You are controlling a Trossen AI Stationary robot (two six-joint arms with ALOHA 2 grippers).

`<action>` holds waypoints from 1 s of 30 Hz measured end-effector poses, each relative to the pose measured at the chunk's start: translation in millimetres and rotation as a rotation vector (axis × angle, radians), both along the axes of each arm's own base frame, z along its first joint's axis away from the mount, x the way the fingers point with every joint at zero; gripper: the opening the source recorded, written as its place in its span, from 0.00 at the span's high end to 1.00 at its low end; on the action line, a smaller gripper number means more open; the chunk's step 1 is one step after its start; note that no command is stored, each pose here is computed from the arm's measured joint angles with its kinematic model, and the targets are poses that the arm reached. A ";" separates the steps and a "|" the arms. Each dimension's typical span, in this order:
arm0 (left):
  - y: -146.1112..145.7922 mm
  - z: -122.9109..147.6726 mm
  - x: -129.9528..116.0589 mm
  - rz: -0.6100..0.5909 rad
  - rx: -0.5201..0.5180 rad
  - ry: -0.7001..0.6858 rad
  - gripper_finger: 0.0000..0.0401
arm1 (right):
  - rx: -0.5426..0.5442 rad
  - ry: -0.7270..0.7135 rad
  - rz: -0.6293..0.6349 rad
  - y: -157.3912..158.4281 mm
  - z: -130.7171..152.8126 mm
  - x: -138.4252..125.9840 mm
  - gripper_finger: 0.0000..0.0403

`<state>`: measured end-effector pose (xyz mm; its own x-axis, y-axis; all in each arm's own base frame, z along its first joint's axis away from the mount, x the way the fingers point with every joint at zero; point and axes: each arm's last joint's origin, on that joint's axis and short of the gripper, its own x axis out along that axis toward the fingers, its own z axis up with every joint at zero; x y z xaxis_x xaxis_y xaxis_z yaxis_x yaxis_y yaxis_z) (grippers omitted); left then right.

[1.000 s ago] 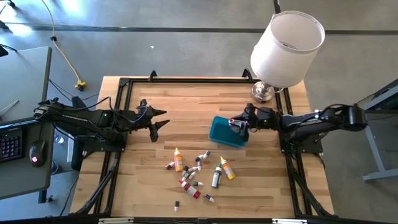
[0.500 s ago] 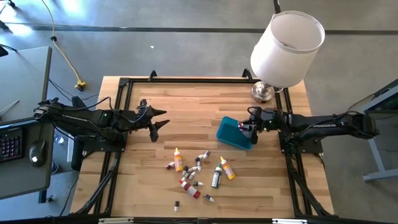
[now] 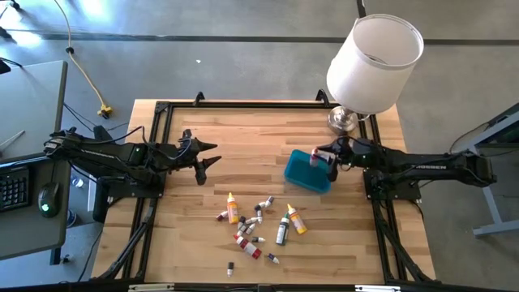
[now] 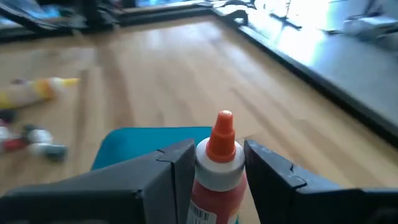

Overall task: Pick & Place food coloring
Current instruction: Put the large orange food coloring bottle into the blue bin

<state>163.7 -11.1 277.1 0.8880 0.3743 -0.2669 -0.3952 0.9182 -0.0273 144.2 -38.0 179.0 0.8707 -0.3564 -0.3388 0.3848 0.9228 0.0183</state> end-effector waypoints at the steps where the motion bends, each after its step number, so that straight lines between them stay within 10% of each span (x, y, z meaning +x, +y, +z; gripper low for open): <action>1: 0.0 0.0 0.0 0.000 0.000 0.000 0.51 | -0.011 -0.011 -0.007 -0.5 -0.6 0.9 0.69; 10: 0.0 0.1 0.0 0.000 0.000 0.000 0.51 | -0.059 -0.227 0.034 -0.7 -15.5 7.2 0.69; 30: 0.0 0.0 -0.1 0.001 0.001 0.002 0.51 | -0.081 -0.104 0.014 -12.7 -42.4 54.0 0.69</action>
<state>163.7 -11.0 277.1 0.8874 0.3751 -0.2679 -0.3958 0.9180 -0.0257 198.2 -50.7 136.6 0.9046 -0.3669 -0.2169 0.3722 0.9280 -0.0178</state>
